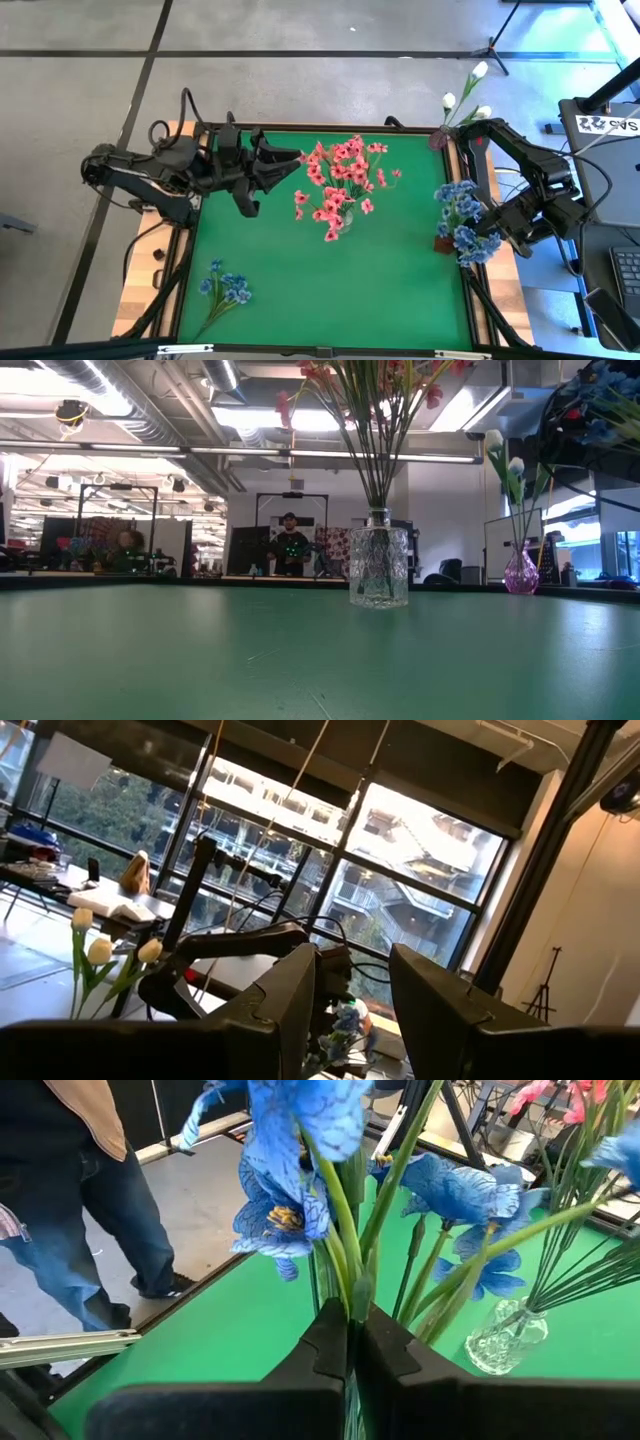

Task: Sort flowers into vase by color
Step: Put the right blue flowers into the red vase

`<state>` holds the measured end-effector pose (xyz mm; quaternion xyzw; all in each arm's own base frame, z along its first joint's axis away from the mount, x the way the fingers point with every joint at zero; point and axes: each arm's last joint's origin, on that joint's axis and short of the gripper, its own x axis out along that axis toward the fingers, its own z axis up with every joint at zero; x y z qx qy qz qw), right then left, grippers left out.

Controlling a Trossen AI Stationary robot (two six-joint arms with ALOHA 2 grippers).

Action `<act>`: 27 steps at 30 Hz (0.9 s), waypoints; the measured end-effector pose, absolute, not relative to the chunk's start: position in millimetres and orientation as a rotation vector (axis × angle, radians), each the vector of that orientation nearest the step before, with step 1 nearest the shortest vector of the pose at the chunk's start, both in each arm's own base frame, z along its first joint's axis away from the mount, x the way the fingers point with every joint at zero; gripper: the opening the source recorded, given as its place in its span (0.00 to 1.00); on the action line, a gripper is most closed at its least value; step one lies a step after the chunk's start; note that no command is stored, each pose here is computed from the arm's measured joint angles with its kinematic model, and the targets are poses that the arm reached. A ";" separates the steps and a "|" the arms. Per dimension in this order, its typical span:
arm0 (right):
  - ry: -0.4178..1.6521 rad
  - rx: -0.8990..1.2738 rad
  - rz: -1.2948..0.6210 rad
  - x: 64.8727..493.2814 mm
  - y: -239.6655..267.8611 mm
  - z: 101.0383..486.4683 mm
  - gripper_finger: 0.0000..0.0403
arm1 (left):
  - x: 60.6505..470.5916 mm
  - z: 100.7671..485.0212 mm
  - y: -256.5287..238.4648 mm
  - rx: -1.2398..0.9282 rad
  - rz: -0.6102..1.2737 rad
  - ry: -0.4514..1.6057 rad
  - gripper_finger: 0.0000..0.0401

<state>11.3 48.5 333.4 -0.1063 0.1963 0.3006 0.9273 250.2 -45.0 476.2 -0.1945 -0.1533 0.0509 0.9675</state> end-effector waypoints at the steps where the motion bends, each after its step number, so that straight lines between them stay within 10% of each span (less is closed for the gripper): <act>1: 0.403 -0.218 0.617 11.2 48.8 333.4 0.01 | 250.2 476.2 -45.0 -0.392 0.103 -0.310 0.32; 27: 0.476 -0.152 0.632 10.2 49.1 332.1 0.01 | 250.2 475.6 -43.0 -0.312 0.156 -0.302 0.32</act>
